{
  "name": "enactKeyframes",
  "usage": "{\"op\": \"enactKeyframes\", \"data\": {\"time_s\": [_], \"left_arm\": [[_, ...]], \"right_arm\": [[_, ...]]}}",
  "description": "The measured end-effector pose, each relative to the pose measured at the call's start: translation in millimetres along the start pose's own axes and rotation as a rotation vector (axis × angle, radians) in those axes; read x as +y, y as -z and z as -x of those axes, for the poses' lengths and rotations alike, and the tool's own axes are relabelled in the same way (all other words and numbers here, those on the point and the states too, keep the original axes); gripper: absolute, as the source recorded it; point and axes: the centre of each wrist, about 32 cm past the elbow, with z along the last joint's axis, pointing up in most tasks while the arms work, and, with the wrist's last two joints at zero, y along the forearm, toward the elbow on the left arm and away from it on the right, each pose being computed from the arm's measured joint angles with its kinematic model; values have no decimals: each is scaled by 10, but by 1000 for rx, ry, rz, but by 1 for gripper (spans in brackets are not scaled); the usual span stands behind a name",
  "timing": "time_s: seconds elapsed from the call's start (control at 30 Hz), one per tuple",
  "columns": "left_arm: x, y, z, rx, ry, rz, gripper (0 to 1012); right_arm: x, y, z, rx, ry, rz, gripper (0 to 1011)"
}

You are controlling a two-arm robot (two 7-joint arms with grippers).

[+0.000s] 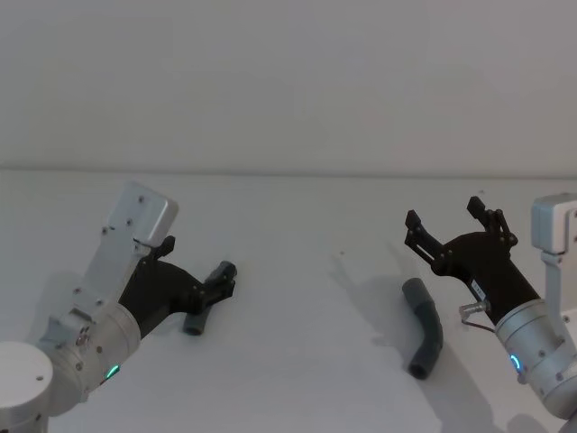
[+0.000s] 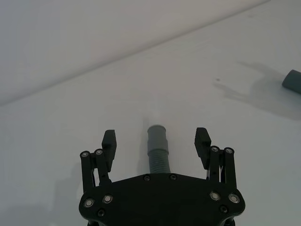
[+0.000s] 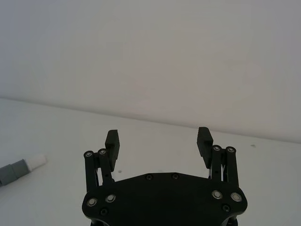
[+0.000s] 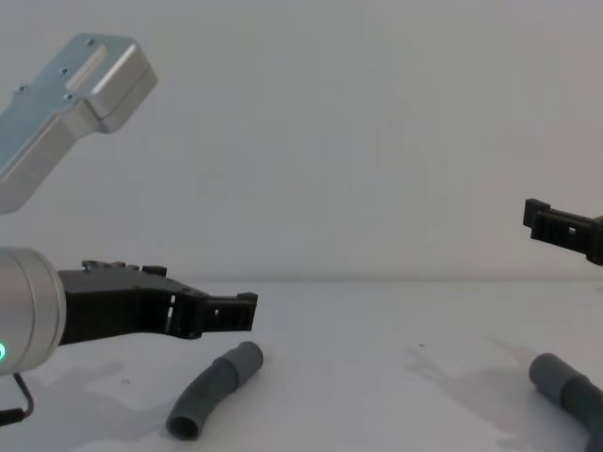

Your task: Use both hands to pick up one end of the pipe from the table, align the ends, and insert them.

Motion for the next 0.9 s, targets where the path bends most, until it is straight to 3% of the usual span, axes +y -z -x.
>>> {"op": "enactKeyframes", "data": {"time_s": [0.23, 0.47, 0.67, 0.9], "left_arm": [[19, -57, 5, 43, 7, -56, 1001], [10, -69, -6, 83, 9, -95, 1001], [-28, -55, -44, 96, 14, -132, 1001], [-104, -33, -103, 87, 26, -168, 1001]], "right_arm": [[0, 0, 0, 0, 0, 0, 1000], [0, 0, 0, 0, 0, 0, 1000], [0, 0, 0, 0, 0, 0, 1000], [0, 0, 0, 0, 0, 0, 1000]]}}
